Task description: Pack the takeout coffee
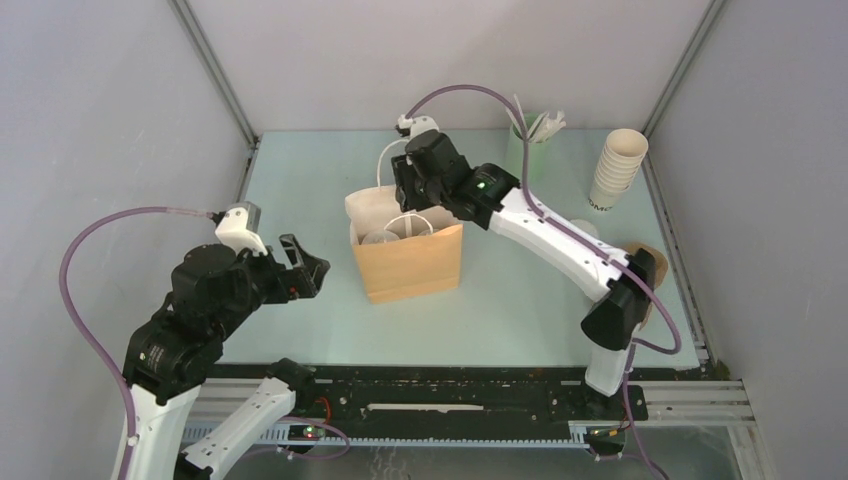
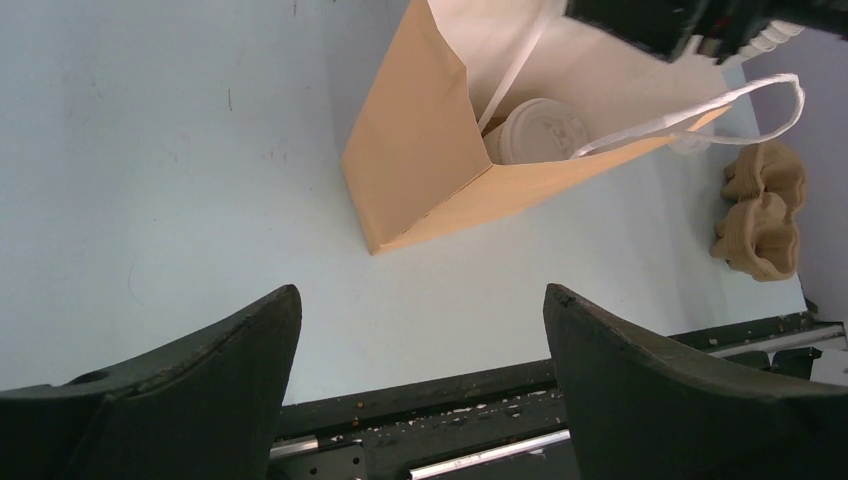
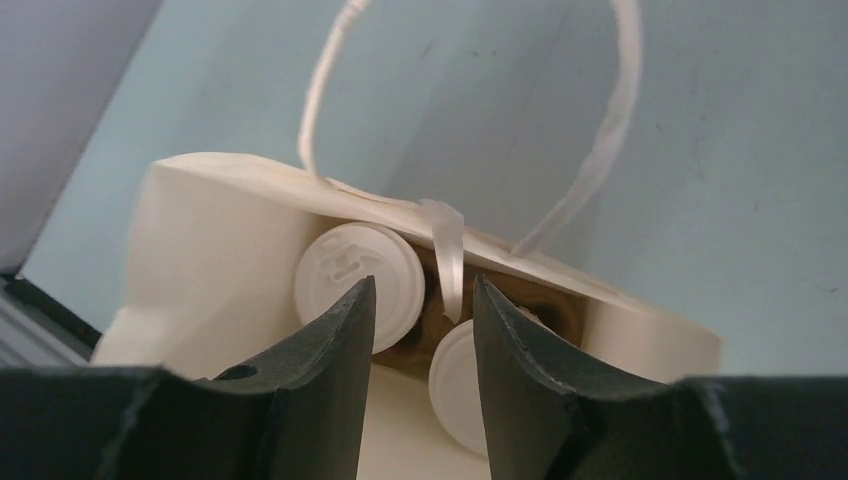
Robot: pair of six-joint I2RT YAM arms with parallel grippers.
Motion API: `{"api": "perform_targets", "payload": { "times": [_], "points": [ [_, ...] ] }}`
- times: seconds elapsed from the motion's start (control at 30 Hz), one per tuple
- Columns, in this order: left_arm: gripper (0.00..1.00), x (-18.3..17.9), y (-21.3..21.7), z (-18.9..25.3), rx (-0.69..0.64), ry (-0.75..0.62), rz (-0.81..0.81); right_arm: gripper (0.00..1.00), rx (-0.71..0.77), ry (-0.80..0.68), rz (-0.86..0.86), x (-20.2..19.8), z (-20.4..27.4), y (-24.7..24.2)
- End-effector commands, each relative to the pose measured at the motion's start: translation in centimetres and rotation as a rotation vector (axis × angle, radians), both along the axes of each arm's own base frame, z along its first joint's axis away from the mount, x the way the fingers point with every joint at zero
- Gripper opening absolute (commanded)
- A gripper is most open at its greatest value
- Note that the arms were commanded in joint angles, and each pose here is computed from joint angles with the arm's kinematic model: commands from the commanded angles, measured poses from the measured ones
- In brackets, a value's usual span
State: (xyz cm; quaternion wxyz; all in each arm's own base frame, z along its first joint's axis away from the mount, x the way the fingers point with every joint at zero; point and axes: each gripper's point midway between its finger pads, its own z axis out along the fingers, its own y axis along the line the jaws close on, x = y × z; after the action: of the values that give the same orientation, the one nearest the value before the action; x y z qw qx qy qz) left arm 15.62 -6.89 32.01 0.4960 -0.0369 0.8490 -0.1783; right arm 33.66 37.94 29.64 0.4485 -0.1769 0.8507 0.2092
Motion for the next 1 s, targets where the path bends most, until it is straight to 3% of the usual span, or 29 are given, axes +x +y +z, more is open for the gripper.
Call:
{"api": "perform_targets", "payload": {
  "times": [0.0,0.17,0.33,0.83,0.97],
  "points": [
    [0.95,0.0,0.2,0.8,0.014,-0.041,-0.007,0.49,-0.021,0.028,-0.044,0.7,-1.3,0.6],
    [0.95,-0.1,0.4,0.8,0.015,-0.046,-0.003,0.52,-0.06,0.002,-0.086,2.1,-2.6,0.8],
    [0.95,-0.2,0.6,1.1,0.02,-0.053,0.003,0.48,-0.107,-0.032,-0.116,3.0,-3.6,1.0],
    [0.95,-0.3,0.5,1.0,0.006,-0.053,0.002,0.07,-0.113,-0.136,-0.025,2.1,-1.9,2.0],
    [0.94,-0.4,0.5,1.0,0.005,-0.057,-0.002,0.01,-0.143,-0.181,0.029,1.1,0.0,1.6]
  ]
}}
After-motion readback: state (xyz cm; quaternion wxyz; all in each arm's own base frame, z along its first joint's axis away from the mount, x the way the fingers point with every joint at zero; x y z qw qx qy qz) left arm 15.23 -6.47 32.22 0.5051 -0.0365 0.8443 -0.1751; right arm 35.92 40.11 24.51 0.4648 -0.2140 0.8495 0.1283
